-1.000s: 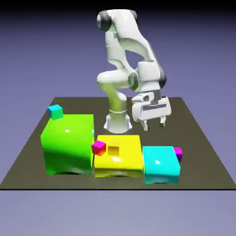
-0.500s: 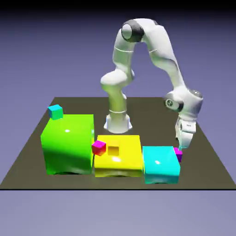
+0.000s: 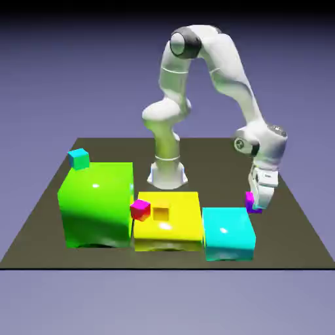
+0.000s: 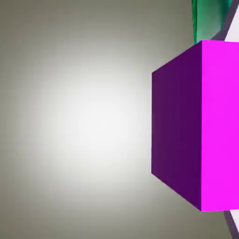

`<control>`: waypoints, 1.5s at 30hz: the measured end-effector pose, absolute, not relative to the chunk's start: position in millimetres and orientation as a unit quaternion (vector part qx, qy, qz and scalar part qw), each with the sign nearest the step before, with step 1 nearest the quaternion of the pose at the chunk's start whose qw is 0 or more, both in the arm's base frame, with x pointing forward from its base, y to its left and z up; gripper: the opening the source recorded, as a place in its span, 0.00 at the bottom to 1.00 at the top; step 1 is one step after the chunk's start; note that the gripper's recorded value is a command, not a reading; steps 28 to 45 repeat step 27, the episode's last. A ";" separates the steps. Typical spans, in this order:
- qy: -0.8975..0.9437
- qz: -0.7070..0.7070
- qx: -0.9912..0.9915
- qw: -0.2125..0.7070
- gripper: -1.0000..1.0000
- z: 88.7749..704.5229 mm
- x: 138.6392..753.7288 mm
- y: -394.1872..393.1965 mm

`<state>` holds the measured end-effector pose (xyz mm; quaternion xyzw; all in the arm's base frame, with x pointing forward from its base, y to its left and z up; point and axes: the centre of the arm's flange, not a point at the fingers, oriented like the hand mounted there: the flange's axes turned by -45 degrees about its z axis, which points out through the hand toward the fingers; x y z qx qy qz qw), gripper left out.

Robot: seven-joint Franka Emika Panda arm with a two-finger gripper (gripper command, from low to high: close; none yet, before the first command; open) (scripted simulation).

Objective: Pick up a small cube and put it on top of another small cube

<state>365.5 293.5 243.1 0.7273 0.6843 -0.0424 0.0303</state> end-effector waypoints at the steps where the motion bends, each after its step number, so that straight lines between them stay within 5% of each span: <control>1: 0.669 -0.042 0.742 0.035 0.00 255.4 390.8 254.1; 6: 0.650 -0.046 0.757 0.051 0.00 311.1 434.0 111.0; 12: 0.615 -0.058 0.785 0.046 0.00 355.4 414.9 -67.1; 19: 0.611 -0.064 0.787 0.049 0.00 284.9 414.1 -75.3; 20: 0.611 -0.064 0.788 0.049 1.00 281.5 413.7 -75.8; 27: 0.611 -0.064 0.787 0.050 1.00 347.3 416.1 -68.2; 45: 0.611 -0.064 0.787 0.050 1.00 347.3 416.1 -68.2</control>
